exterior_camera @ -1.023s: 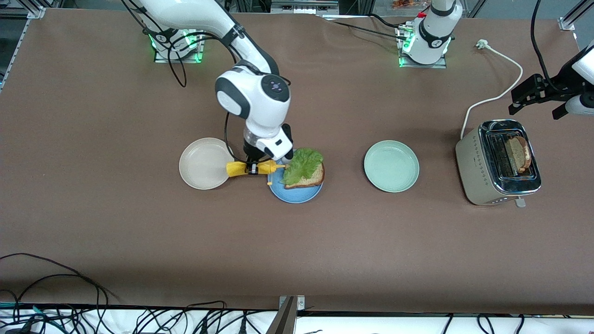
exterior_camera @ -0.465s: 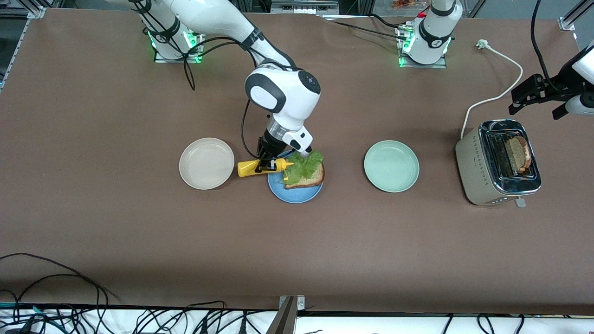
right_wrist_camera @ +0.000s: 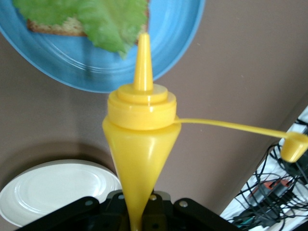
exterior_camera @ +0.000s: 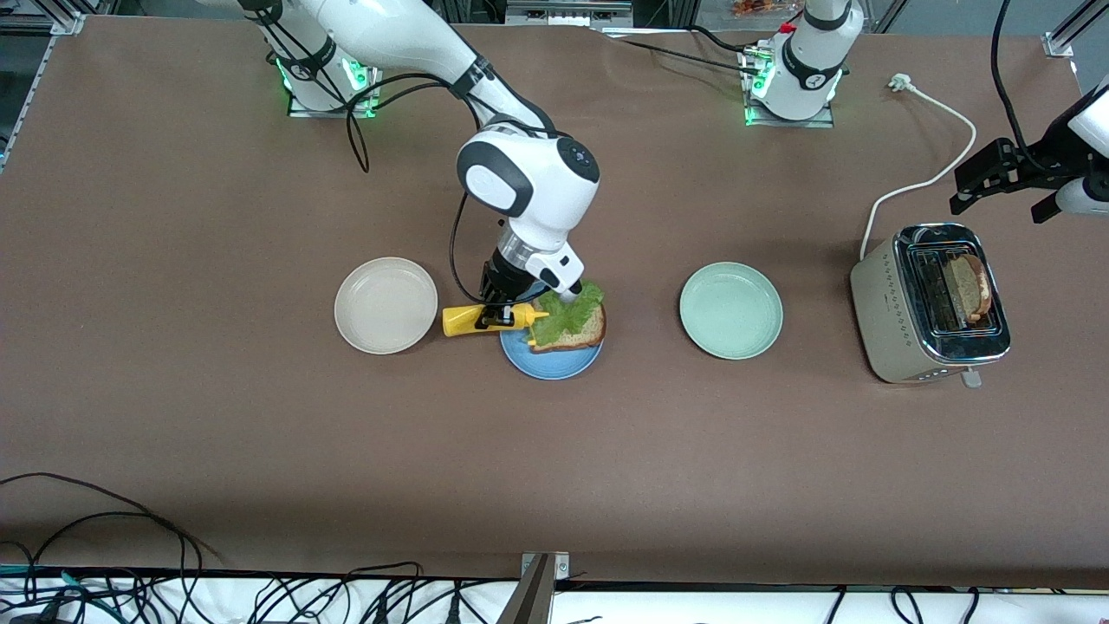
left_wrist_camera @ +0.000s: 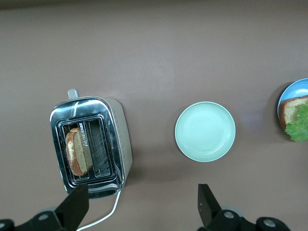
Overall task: Make sandwich in blue plate with both arms
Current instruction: 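Tilt the yellow bottle over the lettuce with the right gripper, then carry the yellow bottle back past the cream plate with the right gripper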
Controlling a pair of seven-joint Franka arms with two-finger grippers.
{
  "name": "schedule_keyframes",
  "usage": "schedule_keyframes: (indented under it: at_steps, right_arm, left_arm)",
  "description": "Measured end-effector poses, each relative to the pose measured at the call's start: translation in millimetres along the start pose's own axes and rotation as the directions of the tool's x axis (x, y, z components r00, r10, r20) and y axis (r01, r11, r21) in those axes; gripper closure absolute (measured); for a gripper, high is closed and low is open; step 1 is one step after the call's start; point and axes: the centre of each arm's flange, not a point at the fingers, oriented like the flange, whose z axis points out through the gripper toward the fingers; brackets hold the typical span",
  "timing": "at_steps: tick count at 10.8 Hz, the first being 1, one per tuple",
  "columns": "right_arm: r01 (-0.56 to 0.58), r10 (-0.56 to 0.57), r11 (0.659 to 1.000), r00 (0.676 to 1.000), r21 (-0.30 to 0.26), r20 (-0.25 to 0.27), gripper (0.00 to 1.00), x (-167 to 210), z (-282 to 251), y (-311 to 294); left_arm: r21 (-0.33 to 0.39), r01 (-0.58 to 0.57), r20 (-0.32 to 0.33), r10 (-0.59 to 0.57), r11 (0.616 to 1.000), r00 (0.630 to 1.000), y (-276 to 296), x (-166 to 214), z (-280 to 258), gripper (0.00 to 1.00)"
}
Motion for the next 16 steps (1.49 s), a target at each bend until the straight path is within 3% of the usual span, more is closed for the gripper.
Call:
schedule_keyframes:
  at_steps: [3, 5, 7, 10, 12, 14, 16]
  right_arm:
    - [-0.157, 0.172, 0.979, 0.979, 0.133, -0.11, 0.93, -54, -7, 31]
    - [-0.228, 0.274, 0.944, 0.943, 0.237, -0.186, 0.93, -97, -1, 47]
    - [-0.226, 0.342, 0.903, 0.894, 0.366, -0.291, 0.93, -138, 9, 60]
    - [-0.191, 0.429, 0.849, 0.793, 0.493, -0.432, 0.93, -221, 38, 78]
    - [-0.15, 0.488, 0.815, 0.698, 0.56, -0.524, 0.93, -275, 70, 81]
    - [-0.073, 0.505, 0.806, 0.602, 0.587, -0.619, 0.93, -320, 103, 76]
    - [-0.007, 0.531, 0.788, 0.513, 0.616, -0.674, 0.93, -350, 132, 61]
  left_arm:
    - [0.0, 0.001, 0.0, -0.001, 1.0, 1.0, 0, 0, 0, 0.0]
    - [0.0, 0.001, 0.0, -0.001, 1.0, 1.0, 0, 0, 0, 0.0]
    - [0.0, 0.001, 0.0, -0.001, 1.0, 1.0, 0, 0, 0, 0.0]
    - [0.0, 0.0, 0.0, 0.0, 1.0, 1.0, 0, 0, 0, 0.0]
    - [0.0, 0.001, 0.0, -0.001, 1.0, 1.0, -1, 0, 0, 0.0]
    - [0.0, -0.002, -0.002, 0.002, 1.0, 1.0, 1, 0, -1, 0.0]
    - [0.0, -0.002, 0.0, 0.002, 1.0, 1.0, 1, -1, -3, 0.0]
